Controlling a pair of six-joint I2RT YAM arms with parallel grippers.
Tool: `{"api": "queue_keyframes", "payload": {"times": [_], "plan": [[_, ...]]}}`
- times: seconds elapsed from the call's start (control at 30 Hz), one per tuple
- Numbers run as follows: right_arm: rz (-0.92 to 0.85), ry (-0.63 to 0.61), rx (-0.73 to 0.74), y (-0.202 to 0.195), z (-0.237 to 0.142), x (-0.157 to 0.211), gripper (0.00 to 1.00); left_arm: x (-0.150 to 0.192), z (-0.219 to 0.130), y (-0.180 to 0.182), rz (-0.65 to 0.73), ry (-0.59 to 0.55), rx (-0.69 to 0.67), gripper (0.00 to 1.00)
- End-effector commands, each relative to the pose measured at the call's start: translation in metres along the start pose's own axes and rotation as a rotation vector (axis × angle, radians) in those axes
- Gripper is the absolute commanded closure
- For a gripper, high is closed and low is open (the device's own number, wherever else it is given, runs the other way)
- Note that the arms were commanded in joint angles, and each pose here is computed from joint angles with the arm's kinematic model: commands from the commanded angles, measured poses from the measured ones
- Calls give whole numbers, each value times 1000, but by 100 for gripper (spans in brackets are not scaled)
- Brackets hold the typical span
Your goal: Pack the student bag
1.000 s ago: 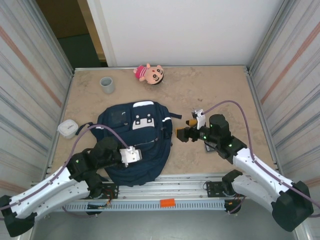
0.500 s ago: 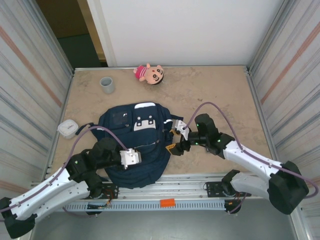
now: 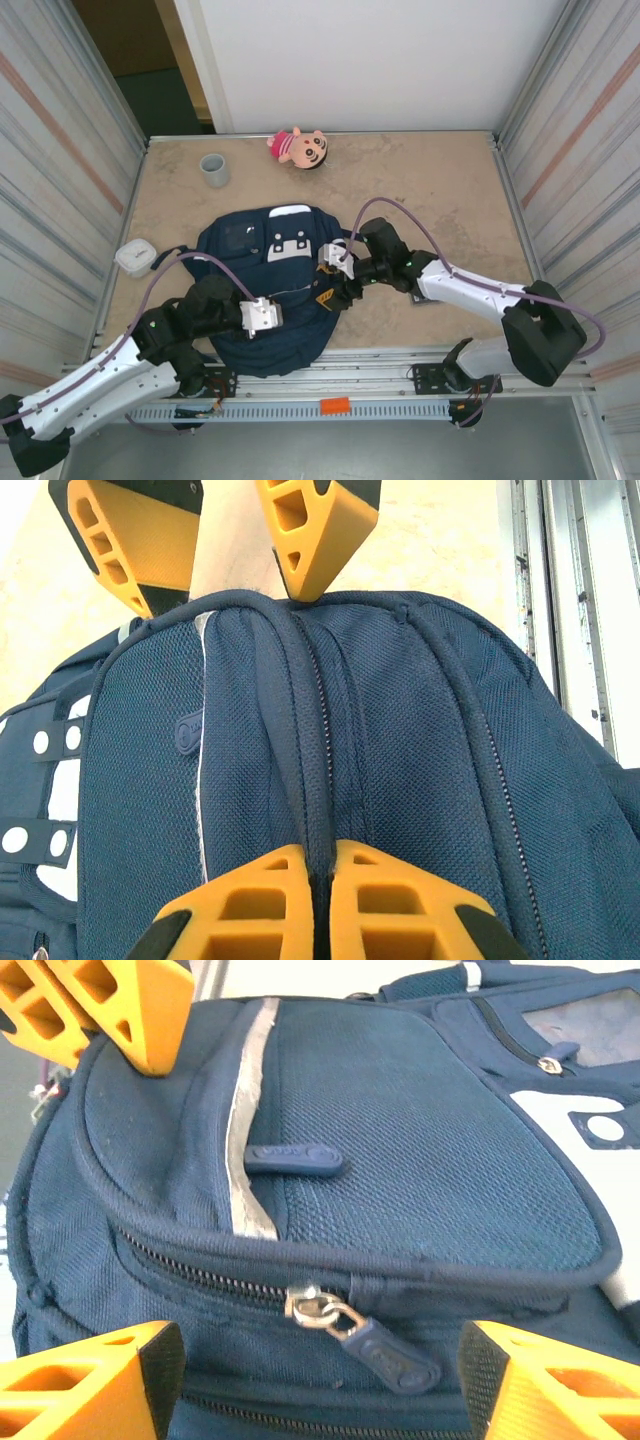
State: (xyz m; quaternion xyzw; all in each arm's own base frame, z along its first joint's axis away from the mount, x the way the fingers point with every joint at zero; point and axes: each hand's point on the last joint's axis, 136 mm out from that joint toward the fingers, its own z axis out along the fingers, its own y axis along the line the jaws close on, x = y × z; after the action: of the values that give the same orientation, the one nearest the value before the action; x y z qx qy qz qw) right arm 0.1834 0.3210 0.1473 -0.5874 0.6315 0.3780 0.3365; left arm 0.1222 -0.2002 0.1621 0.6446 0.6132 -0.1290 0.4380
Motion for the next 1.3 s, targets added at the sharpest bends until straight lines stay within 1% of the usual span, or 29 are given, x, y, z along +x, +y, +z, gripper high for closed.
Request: {"api": "queue_keyframes", "payload": {"times": [0.0, 0.23, 0.3, 0.33, 0.5, 0.67, 0.77, 0.9, 1.0, 1.1, 1.2, 1.27], "plan": [[-5, 1, -75, 10, 2, -4, 30, -35, -8, 9, 43, -147, -25, 100], [23, 12, -136, 24, -3, -3, 43, -33, -7, 14, 44, -138, -52, 100], [30, 14, -143, 26, -5, -3, 49, -33, -7, 14, 45, -139, -56, 100], [32, 15, -141, 26, -5, -3, 51, -33, -7, 15, 44, -140, -56, 100], [48, 5, -111, 18, -4, -3, 54, -34, -6, 13, 42, -144, -48, 100], [78, -20, -139, 15, -3, -8, 61, -35, -6, 13, 41, -148, -44, 100], [97, -23, -145, 14, -3, -9, 62, -35, -5, 13, 41, -151, -44, 100], [126, -17, -135, 8, 0, -4, 57, -37, -6, 14, 42, -161, -45, 100], [140, -29, -156, 8, 1, -5, 57, -38, -6, 14, 43, -163, -45, 100], [149, -44, -195, 12, 0, -10, 62, -37, -6, 14, 41, -158, -48, 100], [151, -43, -194, 15, -5, -11, 71, -34, -5, 18, 37, -141, -68, 100], [150, -45, -180, 15, -9, -9, 72, -30, -4, 20, 36, -118, -79, 100]]}}
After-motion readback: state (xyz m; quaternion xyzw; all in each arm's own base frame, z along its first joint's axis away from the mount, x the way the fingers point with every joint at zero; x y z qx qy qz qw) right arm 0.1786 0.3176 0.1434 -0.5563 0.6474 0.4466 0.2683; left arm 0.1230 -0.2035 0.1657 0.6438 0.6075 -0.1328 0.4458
